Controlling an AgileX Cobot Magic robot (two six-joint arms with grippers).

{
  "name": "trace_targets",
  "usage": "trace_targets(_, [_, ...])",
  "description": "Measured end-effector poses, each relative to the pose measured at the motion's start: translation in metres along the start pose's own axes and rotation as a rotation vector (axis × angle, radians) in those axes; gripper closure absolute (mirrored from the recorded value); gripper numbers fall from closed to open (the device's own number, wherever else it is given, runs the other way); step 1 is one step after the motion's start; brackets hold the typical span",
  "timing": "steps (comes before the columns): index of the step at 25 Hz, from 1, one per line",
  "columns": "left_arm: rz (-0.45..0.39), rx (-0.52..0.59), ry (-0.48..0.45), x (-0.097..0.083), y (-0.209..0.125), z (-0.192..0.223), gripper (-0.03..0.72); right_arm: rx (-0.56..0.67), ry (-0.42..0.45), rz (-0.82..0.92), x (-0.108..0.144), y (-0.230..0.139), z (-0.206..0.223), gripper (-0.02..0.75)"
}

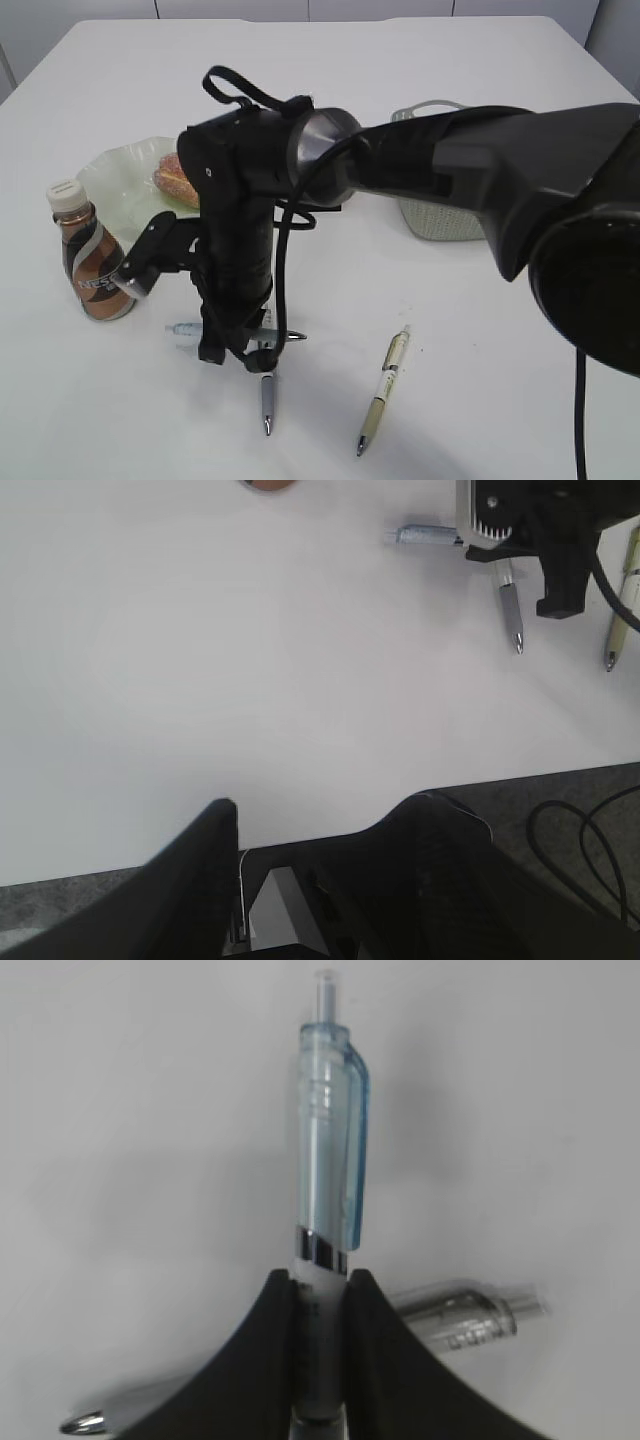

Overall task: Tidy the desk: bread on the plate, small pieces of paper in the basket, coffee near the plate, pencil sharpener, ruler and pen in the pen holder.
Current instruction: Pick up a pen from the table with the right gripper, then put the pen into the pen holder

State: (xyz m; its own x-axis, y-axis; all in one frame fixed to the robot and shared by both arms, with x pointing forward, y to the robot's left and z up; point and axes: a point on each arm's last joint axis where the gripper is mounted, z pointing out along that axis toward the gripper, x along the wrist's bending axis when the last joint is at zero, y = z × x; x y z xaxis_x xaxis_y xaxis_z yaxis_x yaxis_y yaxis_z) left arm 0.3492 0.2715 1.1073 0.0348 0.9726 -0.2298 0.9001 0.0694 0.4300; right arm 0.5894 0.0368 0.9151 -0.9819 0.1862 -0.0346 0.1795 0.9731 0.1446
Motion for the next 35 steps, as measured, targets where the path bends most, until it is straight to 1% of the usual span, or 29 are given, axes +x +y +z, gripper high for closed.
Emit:
trace_targets(4, [0.0,0.0,0.0,0.0,0.0,0.0,0.265,-0.007,-0.001,0.203,-0.004,0.009,-0.026,0.668])
trace_targets(6, [0.0,0.0,0.0,0.0,0.0,0.0,0.265,-0.037,-0.016,0.303,-0.007,0.014,-0.037,0.668])
trace_targets(11, [0.0,0.0,0.0,0.0,0.0,0.0,0.265,-0.119,-0.048,0.626,-0.014,0.024,-0.061,0.668])
trace_targets(14, [0.0,0.0,0.0,0.0,0.0,0.0,0.265,-0.141,-0.057,0.715,-0.018,0.024,-0.068,0.668])
trace_targets(18, [0.0,0.0,0.0,0.0,0.0,0.0,0.265,-0.152,-0.077,0.77,-0.02,0.022,-0.077,0.668])
trace_targets(20, [0.0,0.0,0.0,0.0,0.0,0.0,0.267,-0.171,-0.098,0.788,-0.02,0.021,-0.091,0.668])
trace_targets(23, [0.0,0.0,0.0,0.0,0.0,0.0,0.27,-0.225,-0.149,0.797,-0.019,0.017,-0.124,0.668])
trace_targets(29, [0.0,0.0,0.0,0.0,0.0,0.0,0.271,-0.422,-0.299,0.776,-0.016,0.007,-0.201,0.668])
trace_targets(32, [0.0,0.0,0.0,0.0,0.0,0.0,0.271,-0.509,-0.364,0.756,-0.015,0.003,-0.227,0.668])
trace_targets(35, [0.0,0.0,0.0,0.0,0.0,0.0,0.271,-0.591,-0.423,0.729,-0.014,-0.001,-0.244,0.668])
